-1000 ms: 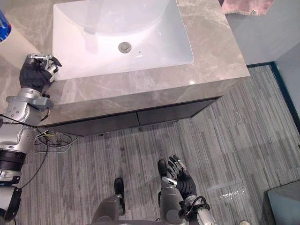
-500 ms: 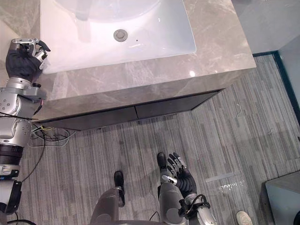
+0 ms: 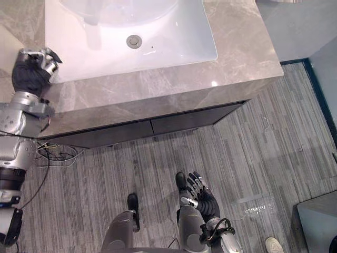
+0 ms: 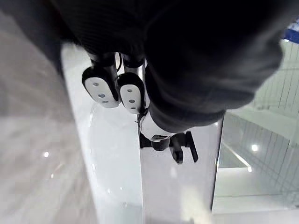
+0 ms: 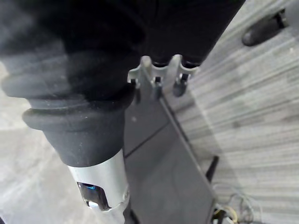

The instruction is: Organize washtable

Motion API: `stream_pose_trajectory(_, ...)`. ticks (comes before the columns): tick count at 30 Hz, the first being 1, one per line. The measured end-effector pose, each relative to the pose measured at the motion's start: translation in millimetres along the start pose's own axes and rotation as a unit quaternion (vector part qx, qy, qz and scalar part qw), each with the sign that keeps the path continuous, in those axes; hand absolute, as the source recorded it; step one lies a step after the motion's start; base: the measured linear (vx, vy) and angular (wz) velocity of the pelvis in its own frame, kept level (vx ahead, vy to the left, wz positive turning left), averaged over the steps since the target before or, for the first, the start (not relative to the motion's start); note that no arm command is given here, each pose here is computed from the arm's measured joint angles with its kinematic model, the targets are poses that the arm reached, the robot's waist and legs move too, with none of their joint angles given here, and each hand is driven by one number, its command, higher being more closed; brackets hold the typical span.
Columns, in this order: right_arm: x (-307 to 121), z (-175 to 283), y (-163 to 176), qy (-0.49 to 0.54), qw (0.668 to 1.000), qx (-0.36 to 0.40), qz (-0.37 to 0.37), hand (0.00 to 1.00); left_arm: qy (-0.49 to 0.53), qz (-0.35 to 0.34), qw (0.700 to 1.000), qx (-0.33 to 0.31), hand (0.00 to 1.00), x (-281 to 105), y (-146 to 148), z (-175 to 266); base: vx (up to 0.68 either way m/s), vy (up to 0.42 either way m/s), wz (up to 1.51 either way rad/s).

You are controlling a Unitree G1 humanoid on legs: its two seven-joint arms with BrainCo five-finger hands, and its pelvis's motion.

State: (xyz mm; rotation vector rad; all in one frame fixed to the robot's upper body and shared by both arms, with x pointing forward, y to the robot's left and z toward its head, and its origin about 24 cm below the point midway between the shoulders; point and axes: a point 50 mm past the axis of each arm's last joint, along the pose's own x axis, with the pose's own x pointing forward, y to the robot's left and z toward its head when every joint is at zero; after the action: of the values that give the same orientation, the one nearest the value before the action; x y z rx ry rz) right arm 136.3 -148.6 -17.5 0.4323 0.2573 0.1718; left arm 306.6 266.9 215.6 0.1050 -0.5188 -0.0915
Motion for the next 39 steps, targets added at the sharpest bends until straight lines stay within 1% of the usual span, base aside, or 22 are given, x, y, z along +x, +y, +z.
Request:
stream_pose_trajectory(4, 1.7, 1.1, 0.2, -0.002, 1.0, -0.001, 0.003, 0.0, 0.025, -0.045, 0.999, -0.01, 1.0, -20.7, -7.6, -7.3, -0.01, -0.008, -0.04)
stream_pose_trajectory(10, 1.4, 0.8, -2.9, 0.001, 1.0, -0.006, 0.001, 0.0, 0.089, -0.059, 0.994, -0.027, 1.0, -47.3, -4.2, -28.6, 0.0, 0.0, 0.0)
stream_pose_trajectory(15, -1.7, -8.0, -10.3, 0.023, 1.0, -0.007, -0.013, 0.0, 0.124, -0.024, 0.992, -0.024, 1.0, -56.4, 8.7, -44.2, -0.02, -0.009, 0.09)
stream_pose_trajectory(17, -2.2, -8.6, -10.9, 0.025, 1.0, -0.007, -0.014, 0.0, 0.129, 0.0, 0.991, -0.025, 1.0, -56.5, 14.0, -48.6, -0.02, -0.023, 0.13)
stream_pose_trajectory(19, -2.4, -8.7, -11.0, 0.025, 1.0, -0.007, -0.014, 0.0, 0.129, 0.048, 0.99, -0.034, 1.0, -56.9, 24.3, -53.9, -0.02, -0.023, 0.1)
stream_pose_trajectory(22, -2.9, -7.4, -13.7, 0.024, 0.999, -0.008, -0.02, 0.0, 0.126, 0.095, 0.987, -0.034, 1.0, -54.0, 36.4, -56.1, -0.01, -0.005, 0.02)
stream_pose_trajectory(24, -3.2, -6.8, -14.9, 0.023, 0.999, -0.009, -0.022, 0.0, 0.125, 0.11, 0.986, -0.032, 1.0, -50.8, 39.3, -56.8, 0.0, 0.0, 0.0)
stream_pose_trajectory(34, -2.5, -4.6, -13.6, 0.018, 1.0, -0.009, -0.02, 0.0, 0.086, 0.133, 0.986, -0.05, 1.0, -29.2, 34.4, -48.7, 0.0, 0.0, 0.0)
stream_pose_trajectory(39, -2.0, -2.9, -12.7, 0.014, 1.0, -0.01, -0.018, 0.0, 0.074, 0.132, 0.987, -0.057, 1.0, -22.3, 30.9, -45.6, 0.0, 0.0, -0.01)
